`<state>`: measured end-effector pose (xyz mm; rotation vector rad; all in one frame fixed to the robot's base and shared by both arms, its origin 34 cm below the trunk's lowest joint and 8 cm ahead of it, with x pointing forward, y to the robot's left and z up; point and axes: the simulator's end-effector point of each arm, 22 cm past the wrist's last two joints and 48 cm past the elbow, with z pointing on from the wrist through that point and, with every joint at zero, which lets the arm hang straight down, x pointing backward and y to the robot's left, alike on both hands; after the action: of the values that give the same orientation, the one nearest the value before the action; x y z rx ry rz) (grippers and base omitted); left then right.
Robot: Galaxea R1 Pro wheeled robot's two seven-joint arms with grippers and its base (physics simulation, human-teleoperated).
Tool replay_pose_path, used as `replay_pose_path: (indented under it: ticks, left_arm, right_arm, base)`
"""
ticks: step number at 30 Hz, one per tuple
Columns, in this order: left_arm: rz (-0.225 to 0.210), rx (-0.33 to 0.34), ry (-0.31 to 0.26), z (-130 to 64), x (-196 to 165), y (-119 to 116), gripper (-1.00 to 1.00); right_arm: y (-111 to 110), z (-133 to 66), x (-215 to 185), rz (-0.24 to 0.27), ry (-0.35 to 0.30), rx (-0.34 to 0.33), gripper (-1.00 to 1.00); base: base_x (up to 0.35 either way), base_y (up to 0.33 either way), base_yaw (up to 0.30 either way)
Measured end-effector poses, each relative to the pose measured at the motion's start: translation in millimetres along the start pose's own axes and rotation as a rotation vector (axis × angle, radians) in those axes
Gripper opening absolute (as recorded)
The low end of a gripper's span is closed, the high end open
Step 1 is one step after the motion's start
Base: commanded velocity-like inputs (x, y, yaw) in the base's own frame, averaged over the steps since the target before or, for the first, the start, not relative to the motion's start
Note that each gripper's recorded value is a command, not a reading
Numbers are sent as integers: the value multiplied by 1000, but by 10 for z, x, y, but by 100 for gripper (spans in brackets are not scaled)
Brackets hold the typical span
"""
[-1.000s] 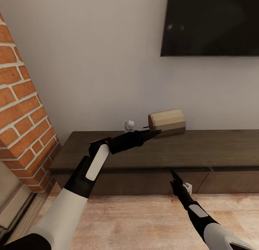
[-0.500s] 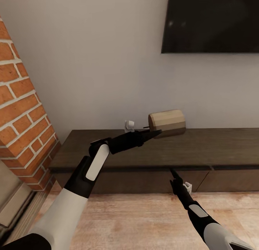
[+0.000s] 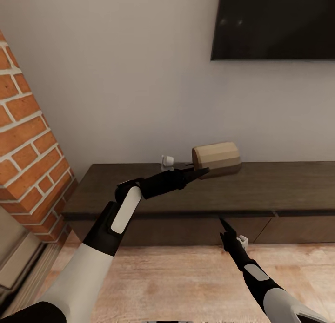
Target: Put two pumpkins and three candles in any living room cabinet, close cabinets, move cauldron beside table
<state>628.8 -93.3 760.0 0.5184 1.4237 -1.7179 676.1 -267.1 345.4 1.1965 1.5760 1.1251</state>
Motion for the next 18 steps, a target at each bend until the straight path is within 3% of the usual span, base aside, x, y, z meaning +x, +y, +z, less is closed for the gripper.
replay_pose_path:
  ticks: [3, 18]
  left_arm:
    - [-11, -4, 0, -13, 34, 67, -100]
    - [-13, -3, -3, -16, 26, 66, -100]
  right_arm:
    - [-88, 0, 11, 2, 2, 17, 100]
    - [-95, 3, 14, 1, 1, 21, 100]
  base:
    - [0, 0, 0]
    - [0, 0, 0]
